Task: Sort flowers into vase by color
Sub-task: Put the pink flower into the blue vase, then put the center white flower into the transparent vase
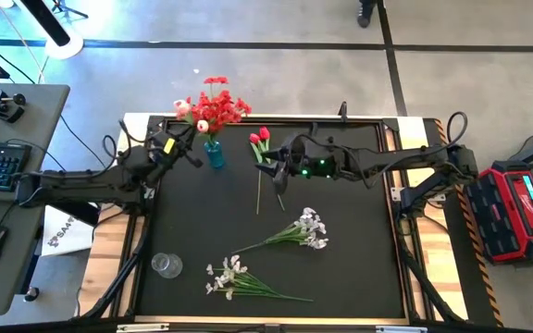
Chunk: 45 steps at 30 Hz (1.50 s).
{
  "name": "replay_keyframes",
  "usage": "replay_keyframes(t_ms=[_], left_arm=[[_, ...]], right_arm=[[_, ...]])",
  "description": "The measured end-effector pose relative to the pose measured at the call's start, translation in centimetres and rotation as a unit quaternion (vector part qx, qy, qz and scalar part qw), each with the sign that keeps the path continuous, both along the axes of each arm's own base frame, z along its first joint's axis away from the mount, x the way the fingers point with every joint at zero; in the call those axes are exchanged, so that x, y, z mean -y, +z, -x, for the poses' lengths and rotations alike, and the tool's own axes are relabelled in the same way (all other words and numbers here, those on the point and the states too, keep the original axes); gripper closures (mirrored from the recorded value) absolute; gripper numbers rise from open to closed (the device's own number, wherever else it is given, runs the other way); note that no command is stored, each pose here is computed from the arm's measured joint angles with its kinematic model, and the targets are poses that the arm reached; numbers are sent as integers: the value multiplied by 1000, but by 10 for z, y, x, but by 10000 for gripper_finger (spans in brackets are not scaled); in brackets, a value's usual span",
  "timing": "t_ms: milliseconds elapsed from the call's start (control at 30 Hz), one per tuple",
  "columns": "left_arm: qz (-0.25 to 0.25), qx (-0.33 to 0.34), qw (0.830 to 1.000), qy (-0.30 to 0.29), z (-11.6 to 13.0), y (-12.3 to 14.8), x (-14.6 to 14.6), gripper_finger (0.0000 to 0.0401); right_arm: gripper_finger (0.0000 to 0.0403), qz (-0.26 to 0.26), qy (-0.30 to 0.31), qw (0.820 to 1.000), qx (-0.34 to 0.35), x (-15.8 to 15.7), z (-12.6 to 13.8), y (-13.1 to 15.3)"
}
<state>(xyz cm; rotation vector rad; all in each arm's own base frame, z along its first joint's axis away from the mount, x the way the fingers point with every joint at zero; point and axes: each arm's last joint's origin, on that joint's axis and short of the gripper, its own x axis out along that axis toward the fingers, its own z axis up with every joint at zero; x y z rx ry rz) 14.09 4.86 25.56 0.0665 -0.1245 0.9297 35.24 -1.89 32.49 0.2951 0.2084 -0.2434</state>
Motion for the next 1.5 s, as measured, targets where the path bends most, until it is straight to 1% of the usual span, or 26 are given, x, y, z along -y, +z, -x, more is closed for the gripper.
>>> replay_keyframes(t_ms=[167, 267, 367, 500, 633, 833, 933, 1067, 1167, 1300, 1367, 1433, 1500], left_arm=[[4, -10, 1000, -1, -4, -3, -1, 400], [19, -15, 1000, -3, -4, -7, -1, 391], [40, -24, 999, -8, -4, -12, 0, 367], [65, -52, 996, -14, -4, -20, 1, 323], [85, -63, 994, -13, -2, -25, 2, 284], [111, -79, 991, -12, 3, -31, 3, 248], [132, -96, 986, -21, 6, -35, 4, 234], [160, -140, 977, -19, 11, -34, 5, 216], [169, -172, 970, -16, 13, -33, 6, 204], [184, -170, 968, -18, 15, -33, 6, 193], [197, -163, 966, -28, 15, -33, 7, 192], [225, -144, 963, -38, 15, -34, 7, 192], [260, -132, 955, -43, 16, -37, 8, 192]], right_arm=[[222, 0, 0, 1000, -6, 0, 0, -1], [222, -1, -1, 1000, -6, 0, 0, -1], [222, -1, -2, 1000, -9, 0, 0, -2], [222, -2, -2, 1000, -20, 0, 1, -4], [222, -16, 1, 999, -37, 0, 2, -7], [222, -22, 10, 998, -63, -1, 4, -12], [222, -48, -1, 995, -83, -1, 6, -16], [222, -106, -62, 985, -120, 3, 11, -26], [222, -132, -103, 976, -142, 6, 15, -31], [222, -155, -138, 967, -146, 8, 18, -34], [222, -176, -150, 962, -145, 8, 18, -35], [222, -205, -169, 952, -152, 7, 21, -38], [222, -234, -194, 937, -169, 7, 25, -42]])
